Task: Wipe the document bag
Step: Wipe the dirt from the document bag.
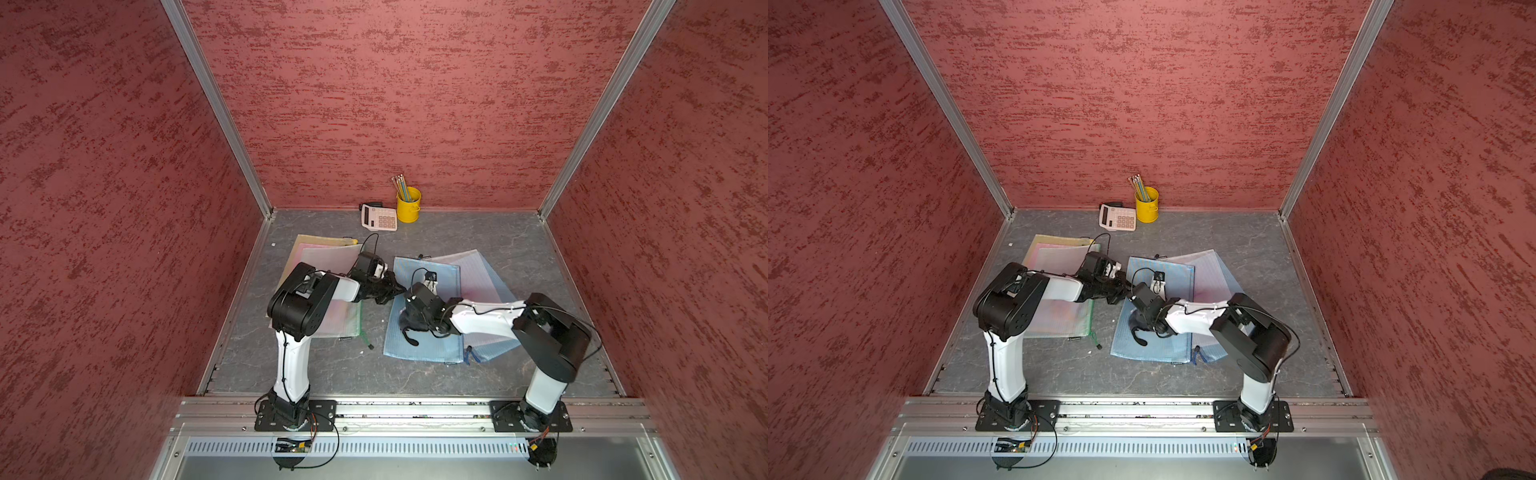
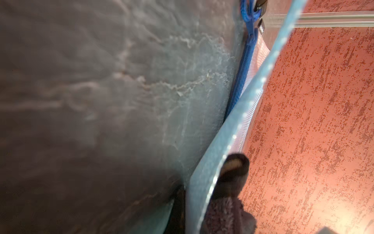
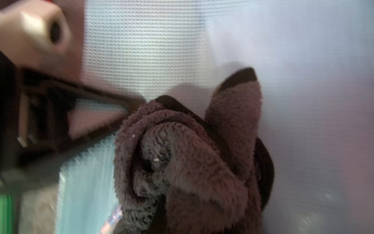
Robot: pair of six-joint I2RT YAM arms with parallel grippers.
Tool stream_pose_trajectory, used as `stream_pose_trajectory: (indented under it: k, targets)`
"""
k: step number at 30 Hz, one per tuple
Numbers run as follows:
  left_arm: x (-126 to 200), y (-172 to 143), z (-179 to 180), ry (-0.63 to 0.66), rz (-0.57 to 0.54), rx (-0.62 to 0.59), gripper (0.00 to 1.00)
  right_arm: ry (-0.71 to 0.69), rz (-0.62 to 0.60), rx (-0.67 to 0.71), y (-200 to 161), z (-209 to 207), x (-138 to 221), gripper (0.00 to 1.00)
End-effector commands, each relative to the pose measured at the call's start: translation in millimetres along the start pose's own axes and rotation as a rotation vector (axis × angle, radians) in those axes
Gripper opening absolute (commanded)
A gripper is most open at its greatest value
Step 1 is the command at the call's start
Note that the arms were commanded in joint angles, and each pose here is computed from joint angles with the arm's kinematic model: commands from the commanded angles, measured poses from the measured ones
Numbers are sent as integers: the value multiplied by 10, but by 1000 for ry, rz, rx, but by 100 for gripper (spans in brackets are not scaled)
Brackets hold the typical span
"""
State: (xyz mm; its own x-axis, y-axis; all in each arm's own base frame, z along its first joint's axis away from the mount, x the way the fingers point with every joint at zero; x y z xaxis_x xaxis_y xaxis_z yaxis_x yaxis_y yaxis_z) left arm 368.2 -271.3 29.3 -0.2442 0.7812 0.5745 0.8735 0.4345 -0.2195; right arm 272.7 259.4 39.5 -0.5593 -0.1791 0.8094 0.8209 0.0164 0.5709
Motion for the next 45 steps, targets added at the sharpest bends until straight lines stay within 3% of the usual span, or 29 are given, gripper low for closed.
stream_pose_trajectory:
  k: [1,3,5,6,10,13,15,19,23,28,30,33,36,39,42,45]
  targets:
    - [33,9,300,95,-26,65,0,-127,245,20,-953,-442,252,0]
    - [61,9,298,92,-22,61,0,-130,331,33,-1297,-478,419,0]
    - [97,-4,306,90,-12,59,0,-135,359,77,-1383,-440,562,0]
    - [116,-26,308,88,-3,54,0,-160,342,110,-1289,-442,636,0]
    - [193,-154,358,98,43,20,0,-178,104,155,-181,-300,765,0]
    - [244,-238,475,128,65,8,0,-81,-24,99,539,-203,510,0]
    - [261,-263,528,139,73,4,0,-89,-47,125,792,-155,252,0]
    - [270,-293,588,146,86,5,0,-102,10,223,862,-75,-270,0]
    - [321,-300,604,160,77,-10,0,-220,58,200,855,-550,-422,0]
    - [342,-321,602,152,87,-18,0,-349,-5,127,1105,-1262,-51,0]
    - [337,-323,610,154,87,-20,0,-358,-64,132,1327,-1251,164,0]
    - [328,-324,610,157,84,-20,0,-259,-130,106,1568,-997,372,0]
    - [331,-311,606,163,78,-23,0,-145,-133,128,1492,-558,428,0]
    - [344,-300,576,167,67,-29,0,-92,-48,152,1081,-302,375,0]
    - [387,-333,463,179,58,-51,0,-103,20,98,666,-490,323,0]
    - [522,-402,235,222,41,-119,0,-188,71,82,541,-879,317,0]
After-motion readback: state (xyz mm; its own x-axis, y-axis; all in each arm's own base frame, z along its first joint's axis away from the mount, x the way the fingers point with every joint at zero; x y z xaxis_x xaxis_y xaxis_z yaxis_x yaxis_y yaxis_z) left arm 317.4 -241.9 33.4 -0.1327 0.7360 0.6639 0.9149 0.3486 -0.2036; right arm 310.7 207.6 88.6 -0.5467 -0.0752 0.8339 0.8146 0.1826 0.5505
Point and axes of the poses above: each gripper's point midway between its finger pads, its own x axis back along the fingers, its own z axis along the line the jaws close on, y = z × x, the point moved 2 cm from there along x, back along the fingers, and after that the axes turned 12 degrees about x, right-handed, at the moved point
